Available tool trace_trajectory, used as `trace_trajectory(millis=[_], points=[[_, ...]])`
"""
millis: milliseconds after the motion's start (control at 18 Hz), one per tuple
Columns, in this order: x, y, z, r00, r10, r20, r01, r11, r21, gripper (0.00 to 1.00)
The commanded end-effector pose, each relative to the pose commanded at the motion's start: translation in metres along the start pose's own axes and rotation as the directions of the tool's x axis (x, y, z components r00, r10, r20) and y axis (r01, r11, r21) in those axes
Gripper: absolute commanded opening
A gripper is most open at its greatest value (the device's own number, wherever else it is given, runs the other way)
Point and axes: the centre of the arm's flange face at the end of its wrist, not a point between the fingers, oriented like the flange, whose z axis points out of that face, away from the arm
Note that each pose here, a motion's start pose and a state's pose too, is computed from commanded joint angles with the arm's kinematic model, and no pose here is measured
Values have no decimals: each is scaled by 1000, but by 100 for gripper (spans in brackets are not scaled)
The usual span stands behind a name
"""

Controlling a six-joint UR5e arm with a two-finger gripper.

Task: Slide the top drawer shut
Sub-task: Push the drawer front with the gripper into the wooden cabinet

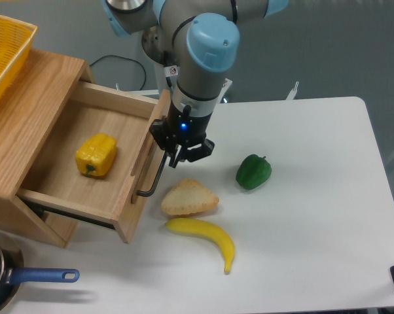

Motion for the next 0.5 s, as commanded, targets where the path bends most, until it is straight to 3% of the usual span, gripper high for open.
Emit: trace_trajectory(millis=[500], points=[[31, -8, 12, 1000, 11, -16, -11, 1000, -21, 15]])
